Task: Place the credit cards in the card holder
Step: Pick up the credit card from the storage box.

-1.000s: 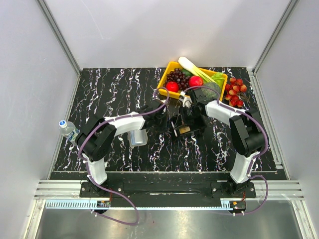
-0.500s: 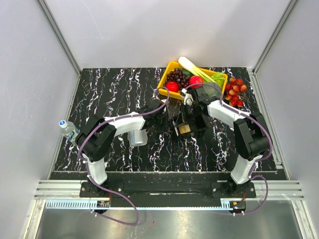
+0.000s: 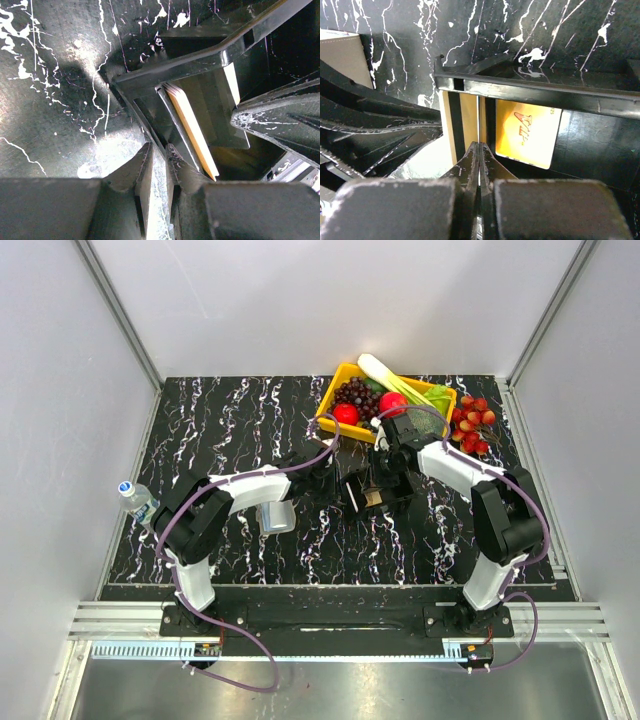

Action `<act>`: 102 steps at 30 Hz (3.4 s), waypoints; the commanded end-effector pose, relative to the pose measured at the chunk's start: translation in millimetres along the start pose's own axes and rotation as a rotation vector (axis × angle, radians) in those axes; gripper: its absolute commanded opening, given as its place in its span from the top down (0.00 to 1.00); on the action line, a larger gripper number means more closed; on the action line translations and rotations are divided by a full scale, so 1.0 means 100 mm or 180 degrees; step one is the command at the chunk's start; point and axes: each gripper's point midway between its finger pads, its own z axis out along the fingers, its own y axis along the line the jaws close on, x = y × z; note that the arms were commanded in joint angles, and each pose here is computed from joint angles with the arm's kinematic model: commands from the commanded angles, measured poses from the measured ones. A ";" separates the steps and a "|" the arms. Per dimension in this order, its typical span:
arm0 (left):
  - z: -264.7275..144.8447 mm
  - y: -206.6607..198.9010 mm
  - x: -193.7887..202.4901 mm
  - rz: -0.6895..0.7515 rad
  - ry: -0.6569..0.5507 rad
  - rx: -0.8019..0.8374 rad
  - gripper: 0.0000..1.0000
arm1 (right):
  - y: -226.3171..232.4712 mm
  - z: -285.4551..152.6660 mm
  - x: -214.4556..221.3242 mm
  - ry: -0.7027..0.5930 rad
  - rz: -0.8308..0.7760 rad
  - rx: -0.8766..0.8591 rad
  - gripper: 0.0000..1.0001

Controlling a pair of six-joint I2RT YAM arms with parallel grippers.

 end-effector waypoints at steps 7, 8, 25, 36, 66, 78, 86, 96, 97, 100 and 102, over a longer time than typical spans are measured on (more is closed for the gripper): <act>-0.03 0.01 0.01 0.0025 -0.0019 -0.0016 0.80 | -0.09 0.13 -0.04 -0.0018 -0.0082 0.0130 1.00; -0.03 0.00 0.00 0.0026 -0.0022 -0.0013 0.80 | -0.08 0.14 -0.04 -0.0006 -0.0098 0.0116 1.00; -0.02 0.01 0.00 0.0029 -0.0015 -0.0019 0.80 | 0.06 0.32 0.06 0.0190 -0.0155 -0.0053 0.93; -0.04 0.01 0.00 0.0044 -0.0024 -0.0030 0.80 | 0.22 0.25 0.08 0.0181 -0.0197 -0.0323 0.92; -0.04 0.03 -0.01 0.0020 -0.0042 -0.0033 0.80 | 0.11 0.25 0.03 -0.0032 -0.0495 0.0408 0.98; -0.21 -0.08 -0.14 0.0105 -0.0230 0.0078 0.76 | -0.13 -0.45 -0.44 -0.0908 -0.0534 0.1197 1.00; -0.63 -0.33 -0.35 0.0314 -0.0586 0.0306 0.49 | 0.01 -0.75 -0.58 -0.1216 -0.0407 0.1112 1.00; -1.56 0.08 -0.43 0.0257 -0.1255 -0.0356 0.29 | 0.73 -0.97 -0.68 -0.1429 -0.0316 0.0146 1.00; -1.65 0.23 -0.42 0.0150 -0.1312 -0.0500 0.27 | 0.83 -0.96 -0.67 -0.1423 -0.0333 0.0048 1.00; -1.74 0.60 -0.24 -0.0108 -0.1274 -0.0734 0.27 | 1.21 -0.85 -0.60 -0.1309 -0.0491 -0.0225 1.00; -1.77 0.78 -0.13 -0.0281 -0.1268 -0.0799 0.27 | 1.45 -0.77 -0.54 -0.1248 -0.0567 -0.0368 1.00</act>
